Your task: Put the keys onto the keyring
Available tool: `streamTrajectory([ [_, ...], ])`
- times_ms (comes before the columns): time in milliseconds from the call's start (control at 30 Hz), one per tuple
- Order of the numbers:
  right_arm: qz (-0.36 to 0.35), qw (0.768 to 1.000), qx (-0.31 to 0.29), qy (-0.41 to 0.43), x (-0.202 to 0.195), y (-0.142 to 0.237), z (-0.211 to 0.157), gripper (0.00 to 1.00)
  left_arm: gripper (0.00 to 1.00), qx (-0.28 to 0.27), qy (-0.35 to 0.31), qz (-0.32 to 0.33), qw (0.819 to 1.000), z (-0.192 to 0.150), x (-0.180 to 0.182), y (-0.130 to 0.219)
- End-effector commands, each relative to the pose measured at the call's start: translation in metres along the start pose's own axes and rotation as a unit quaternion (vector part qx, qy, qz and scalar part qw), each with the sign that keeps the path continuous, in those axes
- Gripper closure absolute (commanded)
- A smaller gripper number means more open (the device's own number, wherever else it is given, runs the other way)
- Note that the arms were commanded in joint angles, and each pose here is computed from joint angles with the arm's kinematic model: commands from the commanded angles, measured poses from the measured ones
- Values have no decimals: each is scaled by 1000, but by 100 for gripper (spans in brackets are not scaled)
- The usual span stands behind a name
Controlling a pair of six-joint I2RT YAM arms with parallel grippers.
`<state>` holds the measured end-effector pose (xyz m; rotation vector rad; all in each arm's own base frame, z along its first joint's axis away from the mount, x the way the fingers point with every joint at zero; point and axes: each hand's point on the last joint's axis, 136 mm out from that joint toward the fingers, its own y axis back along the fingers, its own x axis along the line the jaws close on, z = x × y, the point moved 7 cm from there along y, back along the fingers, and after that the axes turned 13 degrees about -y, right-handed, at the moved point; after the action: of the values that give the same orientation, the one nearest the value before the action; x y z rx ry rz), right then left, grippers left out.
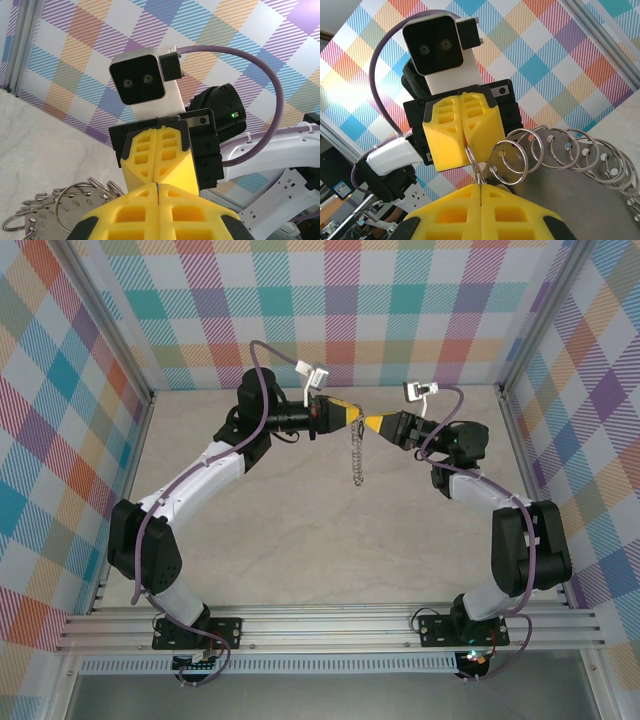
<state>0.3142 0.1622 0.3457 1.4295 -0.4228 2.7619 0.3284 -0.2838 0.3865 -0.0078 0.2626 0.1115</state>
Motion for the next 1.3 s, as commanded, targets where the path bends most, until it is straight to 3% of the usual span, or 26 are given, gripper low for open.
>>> streamTrajectory([
  [0,13,1000,-9,27,18,-1,-1,100,100,-24,-31,-15,999,17,-14,-1],
  [400,-27,999,-18,-13,10,9,-25,100,100,-55,-45,2,997,26,-21,6],
  [1000,-26,999,-8,-24,8,-17,-31,100,100,-67,-26,18,997,15,-19,5],
  [1033,-33,999,-10,-26,7,-16,-32,98,100,-69,-25,22,997,14,-18,5],
  [1167,-72,997,-21,-27,10,-5,-41,72,100,-82,-16,55,995,14,-14,9],
  [1267,-105,993,-40,-16,20,10,-45,69,100,-95,-12,69,993,14,-13,12],
])
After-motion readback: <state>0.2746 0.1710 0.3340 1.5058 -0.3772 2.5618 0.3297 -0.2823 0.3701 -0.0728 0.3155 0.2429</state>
